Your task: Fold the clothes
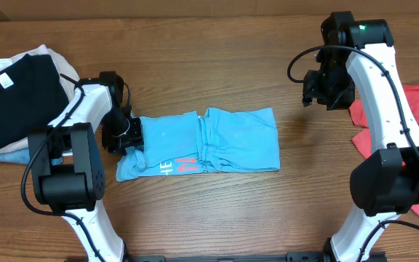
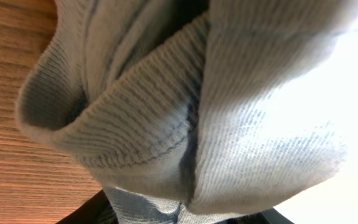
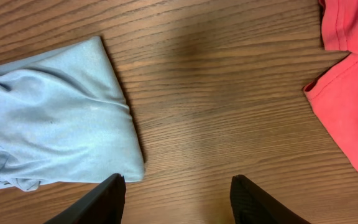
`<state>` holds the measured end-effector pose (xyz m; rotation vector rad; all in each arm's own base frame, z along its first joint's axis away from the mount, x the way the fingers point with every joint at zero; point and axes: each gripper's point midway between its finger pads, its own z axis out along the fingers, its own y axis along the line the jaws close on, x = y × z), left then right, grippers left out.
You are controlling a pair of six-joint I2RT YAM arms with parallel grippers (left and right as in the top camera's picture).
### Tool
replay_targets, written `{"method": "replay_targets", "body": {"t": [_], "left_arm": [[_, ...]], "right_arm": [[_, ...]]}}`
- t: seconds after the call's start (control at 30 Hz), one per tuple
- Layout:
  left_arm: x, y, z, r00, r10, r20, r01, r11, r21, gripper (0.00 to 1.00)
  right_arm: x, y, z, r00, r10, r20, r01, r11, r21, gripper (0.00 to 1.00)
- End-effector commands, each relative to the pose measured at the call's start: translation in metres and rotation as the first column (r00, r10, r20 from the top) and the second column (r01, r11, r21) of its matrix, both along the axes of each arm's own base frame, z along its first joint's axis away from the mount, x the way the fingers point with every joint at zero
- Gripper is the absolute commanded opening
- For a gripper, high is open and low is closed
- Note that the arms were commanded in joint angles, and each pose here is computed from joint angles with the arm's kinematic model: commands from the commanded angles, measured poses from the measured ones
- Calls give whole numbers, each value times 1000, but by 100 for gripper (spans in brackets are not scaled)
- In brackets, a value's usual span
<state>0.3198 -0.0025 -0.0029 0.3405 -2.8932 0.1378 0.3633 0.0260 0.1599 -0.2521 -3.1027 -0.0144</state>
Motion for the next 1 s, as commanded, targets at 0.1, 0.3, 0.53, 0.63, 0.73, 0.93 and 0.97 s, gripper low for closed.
{"method": "replay_targets", "body": {"t": [0.1,0.3,0.53,0.63,0.73,0.93,0.97], "left_arm": [[0,11,-34,999,-27,-27,28,998,56,32],[-1,26,-25,999,-21,-39,25,994,108,9],[22,70,21,995,91,49,-96,988,117,7],[35,94,50,986,126,112,-139,983,119,8],[45,101,79,973,156,168,-169,983,70,7],[64,48,134,955,112,276,-62,981,-183,6],[65,37,141,951,101,291,-40,977,-210,7]], "right_arm": [[2,-1,5,1000,-2,17,2,1000,3,58],[2,-1,5,1000,-2,16,2,1000,3,58],[-1,-1,5,1000,-2,6,2,1000,2,59],[-2,-1,5,1000,-2,2,2,1000,2,58],[-2,-1,5,1000,-2,2,2,1000,2,58],[-2,-1,5,1000,-2,3,2,1000,2,59],[-2,-1,5,1000,-2,3,2,1000,2,59]]}}
